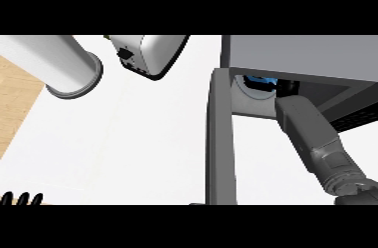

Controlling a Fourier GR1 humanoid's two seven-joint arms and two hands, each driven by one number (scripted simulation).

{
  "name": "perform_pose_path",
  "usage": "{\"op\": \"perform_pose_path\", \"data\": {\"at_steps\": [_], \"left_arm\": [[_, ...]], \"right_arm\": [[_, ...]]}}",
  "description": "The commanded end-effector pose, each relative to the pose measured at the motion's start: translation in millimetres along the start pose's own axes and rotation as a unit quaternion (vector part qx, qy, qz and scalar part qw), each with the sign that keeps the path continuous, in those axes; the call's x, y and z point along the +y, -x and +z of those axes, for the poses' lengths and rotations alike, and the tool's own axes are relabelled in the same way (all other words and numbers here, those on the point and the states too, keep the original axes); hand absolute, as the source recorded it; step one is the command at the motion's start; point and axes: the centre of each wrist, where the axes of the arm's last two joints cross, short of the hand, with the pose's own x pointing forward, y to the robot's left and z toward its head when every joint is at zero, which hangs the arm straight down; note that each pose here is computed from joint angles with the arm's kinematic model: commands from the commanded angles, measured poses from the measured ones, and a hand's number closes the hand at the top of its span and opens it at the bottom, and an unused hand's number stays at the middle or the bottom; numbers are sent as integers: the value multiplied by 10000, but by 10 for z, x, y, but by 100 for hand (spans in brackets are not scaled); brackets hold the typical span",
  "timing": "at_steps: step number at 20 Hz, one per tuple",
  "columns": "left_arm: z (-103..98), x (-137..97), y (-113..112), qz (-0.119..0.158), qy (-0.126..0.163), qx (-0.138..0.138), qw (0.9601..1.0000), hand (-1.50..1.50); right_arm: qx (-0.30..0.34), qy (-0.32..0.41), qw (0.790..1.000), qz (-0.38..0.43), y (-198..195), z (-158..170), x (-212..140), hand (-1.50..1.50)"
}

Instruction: Pick up the milk, place it into the microwave and close the microwave

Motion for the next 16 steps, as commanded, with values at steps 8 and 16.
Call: {"op": "perform_pose_path", "data": {"at_steps": [8, 16], "left_arm": [[-42, 59, 72, 15, 158, 114, 9998, -150], [-104, 42, 58, -19, 241, 32, 9997, -150]], "right_arm": [[-293, 1021, 9881, 1108, -105, -159, -22, 150], [916, 1322, 9475, 2765, 475, 202, -473, -150]]}}
